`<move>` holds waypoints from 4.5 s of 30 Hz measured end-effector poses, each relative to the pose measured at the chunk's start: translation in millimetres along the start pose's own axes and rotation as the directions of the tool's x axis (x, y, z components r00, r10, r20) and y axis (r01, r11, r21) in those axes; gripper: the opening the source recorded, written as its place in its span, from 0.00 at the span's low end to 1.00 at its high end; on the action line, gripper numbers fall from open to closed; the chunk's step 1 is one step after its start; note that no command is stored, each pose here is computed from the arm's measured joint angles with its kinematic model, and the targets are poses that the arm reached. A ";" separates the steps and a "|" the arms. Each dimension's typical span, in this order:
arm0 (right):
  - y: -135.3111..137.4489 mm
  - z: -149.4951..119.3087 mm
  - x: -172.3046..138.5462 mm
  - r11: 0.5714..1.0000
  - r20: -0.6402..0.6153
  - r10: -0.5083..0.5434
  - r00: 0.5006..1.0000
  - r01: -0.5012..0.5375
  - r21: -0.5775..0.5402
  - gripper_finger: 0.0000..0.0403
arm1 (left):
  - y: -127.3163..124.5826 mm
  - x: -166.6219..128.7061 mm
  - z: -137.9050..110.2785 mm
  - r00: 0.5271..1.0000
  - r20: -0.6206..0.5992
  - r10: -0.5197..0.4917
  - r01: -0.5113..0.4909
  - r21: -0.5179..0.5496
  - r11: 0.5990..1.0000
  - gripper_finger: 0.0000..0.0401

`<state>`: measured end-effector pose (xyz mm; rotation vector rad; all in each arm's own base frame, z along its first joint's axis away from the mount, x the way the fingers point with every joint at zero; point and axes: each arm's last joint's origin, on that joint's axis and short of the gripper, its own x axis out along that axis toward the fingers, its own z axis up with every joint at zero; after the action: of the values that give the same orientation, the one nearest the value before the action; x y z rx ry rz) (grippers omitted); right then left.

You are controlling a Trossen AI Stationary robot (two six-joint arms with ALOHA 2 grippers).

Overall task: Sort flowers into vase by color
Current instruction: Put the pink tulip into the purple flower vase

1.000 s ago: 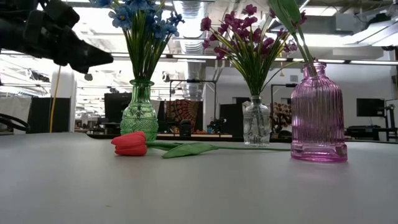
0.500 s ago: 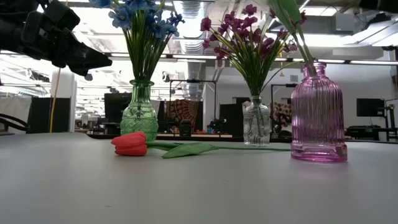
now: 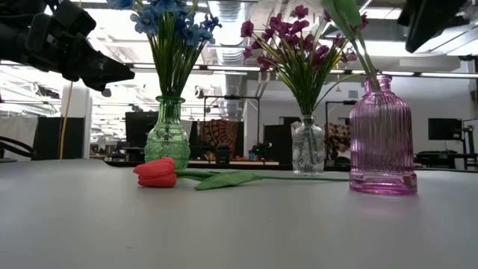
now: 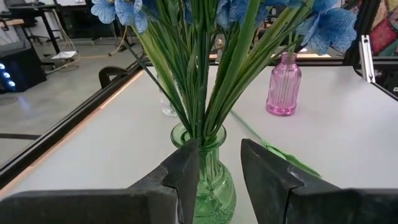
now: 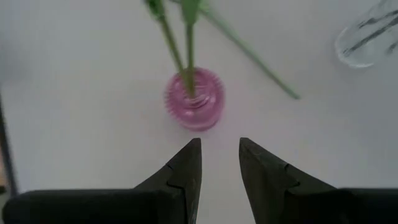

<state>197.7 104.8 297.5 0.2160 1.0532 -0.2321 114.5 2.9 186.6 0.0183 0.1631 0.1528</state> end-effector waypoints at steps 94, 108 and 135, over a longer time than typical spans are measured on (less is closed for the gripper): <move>-109.9 -18.8 190.2 0.951 0.057 0.058 0.997 -0.038 -0.307 0.17 | 1.5 0.0 -1.7 0.999 -0.016 0.050 -0.051 -0.068 0.996 0.27; -109.8 -19.2 189.7 0.950 0.056 0.058 0.997 -0.038 -0.309 0.07 | 1.5 0.0 -1.6 0.999 -0.016 0.050 -0.051 -0.068 0.996 0.27; -114.3 -27.8 147.6 0.974 0.020 0.052 0.998 -0.046 -0.222 0.07 | 1.5 0.0 -1.4 0.999 -0.015 0.052 -0.053 -0.068 0.996 0.27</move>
<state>211.4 -9.0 147.5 0.0376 1.0385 -0.0714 114.0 4.4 185.2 -0.0463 0.1705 0.2106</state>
